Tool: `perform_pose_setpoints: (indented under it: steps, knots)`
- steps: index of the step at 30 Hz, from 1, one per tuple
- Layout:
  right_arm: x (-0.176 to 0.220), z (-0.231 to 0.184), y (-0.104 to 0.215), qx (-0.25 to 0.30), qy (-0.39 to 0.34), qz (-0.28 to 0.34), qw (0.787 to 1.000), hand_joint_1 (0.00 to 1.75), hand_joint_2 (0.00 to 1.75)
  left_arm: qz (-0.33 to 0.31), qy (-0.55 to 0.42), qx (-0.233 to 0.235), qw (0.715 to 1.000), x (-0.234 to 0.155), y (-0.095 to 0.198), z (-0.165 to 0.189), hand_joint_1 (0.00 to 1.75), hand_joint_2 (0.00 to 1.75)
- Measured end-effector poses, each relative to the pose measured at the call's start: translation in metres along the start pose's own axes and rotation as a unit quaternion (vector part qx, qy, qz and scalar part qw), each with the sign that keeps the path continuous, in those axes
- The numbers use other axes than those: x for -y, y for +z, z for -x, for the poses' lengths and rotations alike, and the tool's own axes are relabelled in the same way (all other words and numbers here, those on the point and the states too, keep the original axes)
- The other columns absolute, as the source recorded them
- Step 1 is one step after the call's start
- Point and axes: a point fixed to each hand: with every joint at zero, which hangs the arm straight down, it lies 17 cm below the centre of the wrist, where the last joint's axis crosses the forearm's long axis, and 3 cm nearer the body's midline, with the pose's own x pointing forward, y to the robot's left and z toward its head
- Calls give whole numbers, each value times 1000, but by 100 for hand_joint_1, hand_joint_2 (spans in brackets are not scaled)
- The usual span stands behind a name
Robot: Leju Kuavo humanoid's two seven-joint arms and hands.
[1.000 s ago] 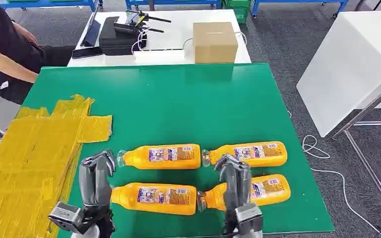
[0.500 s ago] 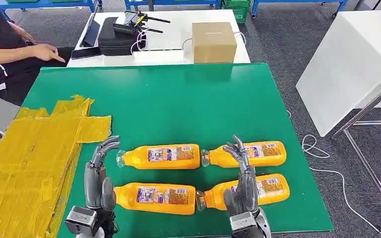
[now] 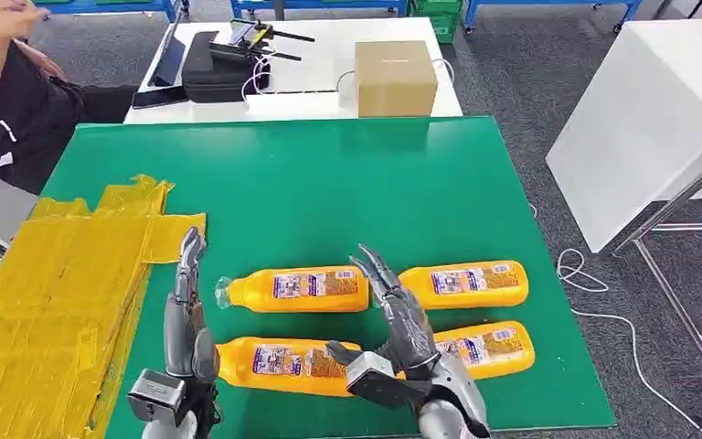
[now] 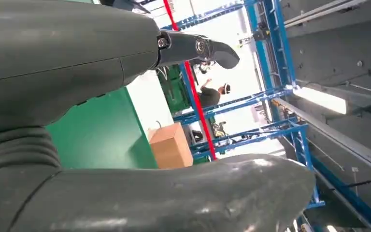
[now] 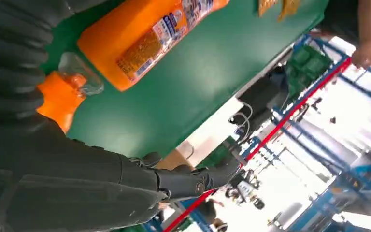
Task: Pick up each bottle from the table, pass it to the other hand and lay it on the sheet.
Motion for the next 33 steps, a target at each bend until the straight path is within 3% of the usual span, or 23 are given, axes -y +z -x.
perform_pose_setpoints:
  steps: [11,19,29,33]
  knots:
    - [-76,13,-16,-22,12,-128,991,0,175,9,8,-7,1000,10,-5,10,0,0]
    - [-127,7,-1,-24,-3,-207,978,0,175,7,11,-15,1000,13,-5,17,0,0]
    - [-146,4,10,-23,-4,-240,970,0,175,6,13,-22,1000,13,-4,21,0,0]
    - [-154,13,21,-35,27,-259,965,0,175,0,12,-23,1000,10,-4,22,0,0]
